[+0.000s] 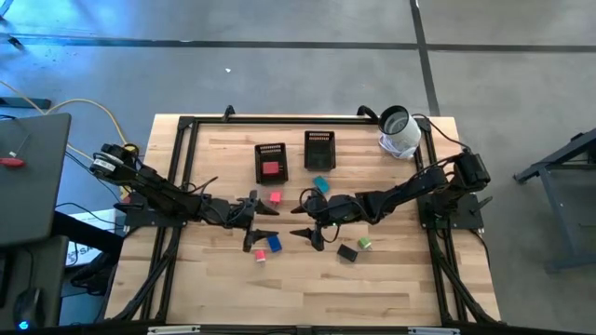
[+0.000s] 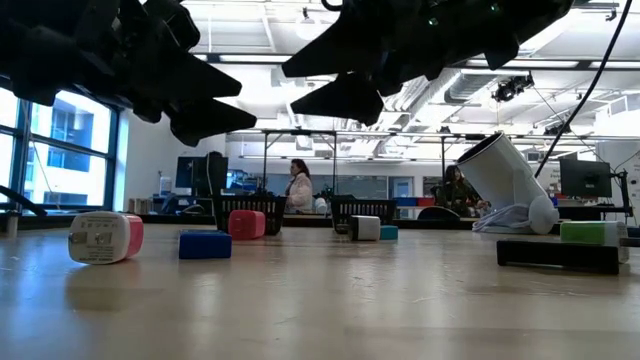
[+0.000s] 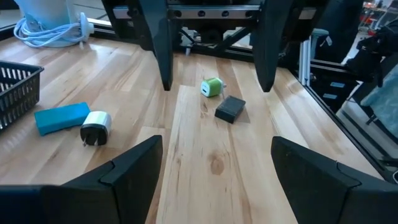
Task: Pick & Place Office items
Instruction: Put the white charger adapter into the left black bin
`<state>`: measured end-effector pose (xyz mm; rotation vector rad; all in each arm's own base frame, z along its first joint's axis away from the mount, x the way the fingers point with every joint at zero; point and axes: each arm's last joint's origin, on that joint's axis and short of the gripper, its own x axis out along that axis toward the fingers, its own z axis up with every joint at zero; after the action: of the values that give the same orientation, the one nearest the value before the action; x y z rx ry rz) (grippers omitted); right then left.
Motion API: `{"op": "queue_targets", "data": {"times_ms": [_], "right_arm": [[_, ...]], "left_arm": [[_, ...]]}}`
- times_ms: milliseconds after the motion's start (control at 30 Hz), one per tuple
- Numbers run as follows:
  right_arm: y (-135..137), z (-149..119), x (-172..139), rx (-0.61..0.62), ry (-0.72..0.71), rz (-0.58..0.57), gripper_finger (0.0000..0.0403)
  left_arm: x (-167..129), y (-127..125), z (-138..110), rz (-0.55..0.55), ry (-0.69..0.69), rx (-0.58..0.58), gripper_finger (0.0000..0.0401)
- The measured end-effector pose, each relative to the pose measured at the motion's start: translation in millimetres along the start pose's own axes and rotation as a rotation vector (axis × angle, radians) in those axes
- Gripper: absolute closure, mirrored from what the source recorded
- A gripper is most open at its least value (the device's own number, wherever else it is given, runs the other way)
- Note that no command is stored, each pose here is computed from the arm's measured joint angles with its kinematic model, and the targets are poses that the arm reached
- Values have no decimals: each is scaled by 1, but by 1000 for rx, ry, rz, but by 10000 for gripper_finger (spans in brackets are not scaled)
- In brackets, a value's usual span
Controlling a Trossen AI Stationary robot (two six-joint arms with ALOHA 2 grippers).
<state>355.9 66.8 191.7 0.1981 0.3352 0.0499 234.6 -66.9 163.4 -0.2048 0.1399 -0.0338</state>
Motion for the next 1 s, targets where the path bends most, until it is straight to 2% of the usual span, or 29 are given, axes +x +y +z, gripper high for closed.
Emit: {"op": "queue_targets", "data": {"times_ms": [100,200,500,833,1000], "right_arm": [[0,-1,0,-15,15,-4,104],[-3,-9,0,-21,95,-37,104],[-31,-36,-9,-62,397,-278,104],[-62,-29,-9,-94,401,-337,104],[-77,-31,-13,-101,453,-378,104]], "left_arm": [[0,0,1,-5,-14,-9,108],[0,0,-2,0,17,15,108],[2,11,-6,59,69,17,108],[2,11,-5,59,67,15,108],[2,11,-5,59,68,18,108]]}}
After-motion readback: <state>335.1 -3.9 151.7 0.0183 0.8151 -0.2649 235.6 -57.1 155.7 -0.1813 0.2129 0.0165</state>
